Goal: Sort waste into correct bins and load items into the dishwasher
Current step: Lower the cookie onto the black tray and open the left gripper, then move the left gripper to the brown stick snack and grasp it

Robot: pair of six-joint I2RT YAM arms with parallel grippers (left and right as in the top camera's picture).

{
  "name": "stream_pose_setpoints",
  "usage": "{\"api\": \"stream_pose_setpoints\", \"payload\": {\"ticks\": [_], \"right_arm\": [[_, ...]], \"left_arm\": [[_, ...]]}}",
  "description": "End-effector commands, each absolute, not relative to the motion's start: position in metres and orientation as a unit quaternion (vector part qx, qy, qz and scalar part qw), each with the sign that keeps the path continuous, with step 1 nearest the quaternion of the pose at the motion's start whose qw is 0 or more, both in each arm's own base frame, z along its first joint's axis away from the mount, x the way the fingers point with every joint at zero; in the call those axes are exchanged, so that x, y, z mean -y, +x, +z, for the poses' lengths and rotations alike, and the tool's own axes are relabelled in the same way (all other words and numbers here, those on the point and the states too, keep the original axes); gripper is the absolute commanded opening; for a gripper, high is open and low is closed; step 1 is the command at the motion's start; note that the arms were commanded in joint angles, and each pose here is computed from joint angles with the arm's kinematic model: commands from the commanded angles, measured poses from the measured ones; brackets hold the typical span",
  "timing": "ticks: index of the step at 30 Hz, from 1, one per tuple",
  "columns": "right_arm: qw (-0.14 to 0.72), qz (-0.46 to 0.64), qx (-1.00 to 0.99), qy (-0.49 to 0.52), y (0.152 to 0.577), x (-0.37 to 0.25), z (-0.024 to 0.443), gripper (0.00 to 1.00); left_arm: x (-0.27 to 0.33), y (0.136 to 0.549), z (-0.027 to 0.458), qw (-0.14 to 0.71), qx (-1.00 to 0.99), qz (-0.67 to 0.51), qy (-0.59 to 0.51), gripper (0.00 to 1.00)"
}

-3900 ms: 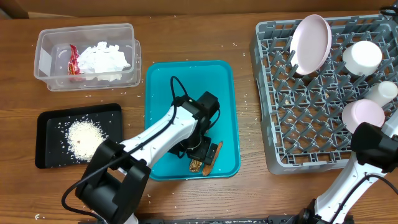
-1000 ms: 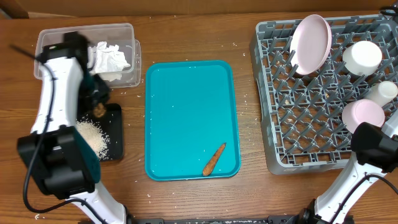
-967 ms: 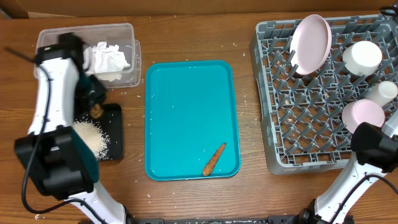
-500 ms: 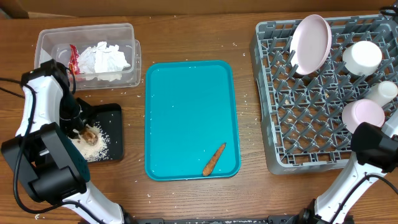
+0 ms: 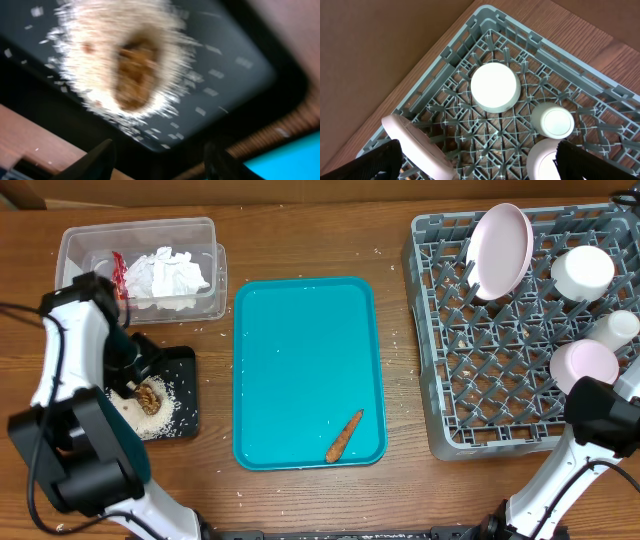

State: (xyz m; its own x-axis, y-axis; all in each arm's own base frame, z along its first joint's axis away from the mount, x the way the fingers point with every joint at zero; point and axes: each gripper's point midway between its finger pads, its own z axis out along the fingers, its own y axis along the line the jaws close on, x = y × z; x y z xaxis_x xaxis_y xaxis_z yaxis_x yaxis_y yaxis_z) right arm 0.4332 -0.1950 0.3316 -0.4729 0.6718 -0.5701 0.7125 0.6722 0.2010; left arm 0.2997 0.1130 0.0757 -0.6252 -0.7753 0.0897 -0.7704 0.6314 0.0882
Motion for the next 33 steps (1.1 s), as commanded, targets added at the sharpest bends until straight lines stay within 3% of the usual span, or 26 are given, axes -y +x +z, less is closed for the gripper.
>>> {"api": "stream_pose_setpoints", "payload": {"ticks": [1,5,12,17,25,33], "right_arm": [[0.328,-0.033,-0.854,0.403,0.43,0.193,0.341,1.0],[0.328,-0.033,-0.854,0.403,0.43,0.193,0.341,1.0],[0.328,-0.033,-0.854,0.403,0.43,0.193,0.341,1.0],[0.328,-0.033,-0.854,0.403,0.43,0.193,0.341,1.0],[0.328,-0.033,-0.854,0.403,0.43,0.193,0.341,1.0],[0.328,-0.033,-0.854,0.403,0.43,0.193,0.341,1.0]], "left_arm": [[-0.05,0.326,0.129,-0.033,0.957,0.015,0.288,0.63],[0.023,0.332,0.143,-0.061,0.987,0.023,0.149,0.71],[0.154,0.307,0.124,-0.048,0.994,0.043,-0.087,0.75],[0.226,0.27,0.09,-0.013,0.969,0.035,-0.243,0.97],[0.258,0.224,0.055,0.07,0.927,0.054,-0.364,1.0],[0.24,0.215,0.021,0.122,0.933,-0.022,-0.339,1.0]]}}
